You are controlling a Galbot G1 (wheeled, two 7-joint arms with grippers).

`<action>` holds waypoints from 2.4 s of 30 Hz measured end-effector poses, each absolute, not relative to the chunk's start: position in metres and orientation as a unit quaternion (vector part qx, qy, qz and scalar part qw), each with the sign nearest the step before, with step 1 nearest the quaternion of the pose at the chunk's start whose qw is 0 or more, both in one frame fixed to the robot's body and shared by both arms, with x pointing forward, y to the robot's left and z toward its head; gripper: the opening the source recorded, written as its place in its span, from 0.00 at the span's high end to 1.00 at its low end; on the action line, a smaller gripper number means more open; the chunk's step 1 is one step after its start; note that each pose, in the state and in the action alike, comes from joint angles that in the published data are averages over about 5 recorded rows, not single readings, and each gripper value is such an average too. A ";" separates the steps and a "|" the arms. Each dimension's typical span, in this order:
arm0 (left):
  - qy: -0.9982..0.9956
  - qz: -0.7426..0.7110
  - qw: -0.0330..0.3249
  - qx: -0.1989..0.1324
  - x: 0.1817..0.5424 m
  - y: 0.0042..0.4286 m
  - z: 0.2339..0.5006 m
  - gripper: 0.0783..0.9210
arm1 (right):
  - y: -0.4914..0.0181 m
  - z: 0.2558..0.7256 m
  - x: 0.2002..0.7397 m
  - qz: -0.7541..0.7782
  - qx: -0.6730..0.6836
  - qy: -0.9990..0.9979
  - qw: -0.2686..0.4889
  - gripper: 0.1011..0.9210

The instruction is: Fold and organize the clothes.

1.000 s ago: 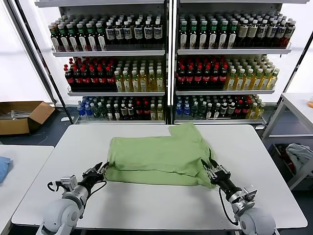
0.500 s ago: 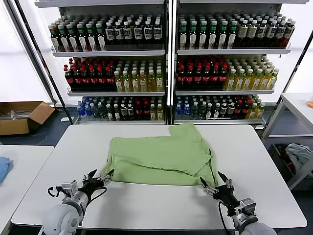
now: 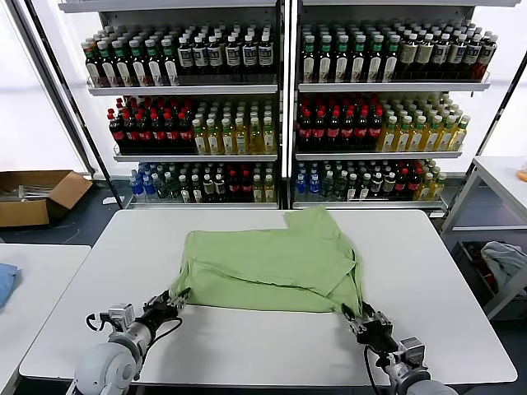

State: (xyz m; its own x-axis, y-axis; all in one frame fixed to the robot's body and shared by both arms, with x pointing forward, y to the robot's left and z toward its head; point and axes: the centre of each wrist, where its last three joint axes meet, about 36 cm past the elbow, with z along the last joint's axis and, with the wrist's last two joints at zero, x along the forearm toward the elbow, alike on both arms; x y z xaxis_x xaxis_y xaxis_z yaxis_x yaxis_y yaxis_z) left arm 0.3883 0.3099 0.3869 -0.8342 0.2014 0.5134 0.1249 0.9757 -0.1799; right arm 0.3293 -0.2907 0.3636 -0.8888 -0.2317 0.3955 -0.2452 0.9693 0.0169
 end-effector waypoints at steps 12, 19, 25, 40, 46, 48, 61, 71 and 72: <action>-0.951 0.063 0.285 -0.102 0.384 0.316 0.387 0.98 | -0.290 0.366 0.325 0.011 0.124 -0.970 0.209 0.95; -0.950 0.054 0.291 -0.098 0.375 0.320 0.394 0.98 | -0.291 0.374 0.314 0.013 0.127 -0.969 0.212 0.95; -0.950 0.046 0.294 -0.095 0.353 0.318 0.402 0.98 | -0.289 0.385 0.291 0.015 0.131 -0.968 0.212 0.95; -0.945 0.024 0.317 -0.077 0.278 0.313 0.420 0.98 | -0.286 0.405 0.218 0.023 0.143 -0.960 0.238 0.95; -0.944 0.011 0.323 -0.065 0.257 0.313 0.429 0.91 | -0.287 0.409 0.209 0.031 0.145 -0.960 0.239 0.81; -0.945 0.006 0.320 -0.062 0.253 0.313 0.434 0.85 | -0.289 0.412 0.210 0.032 0.144 -0.961 0.232 0.74; -0.957 -0.014 0.284 -0.049 0.260 0.330 0.464 0.41 | -0.310 0.438 0.260 0.016 0.155 -0.975 0.158 0.28; -0.961 -0.009 0.264 -0.080 0.313 0.353 0.463 0.13 | -0.327 0.440 0.360 0.007 0.182 -0.972 0.150 0.12; -0.961 -0.009 0.263 -0.083 0.319 0.355 0.462 0.12 | -0.327 0.440 0.371 0.006 0.184 -0.971 0.151 0.12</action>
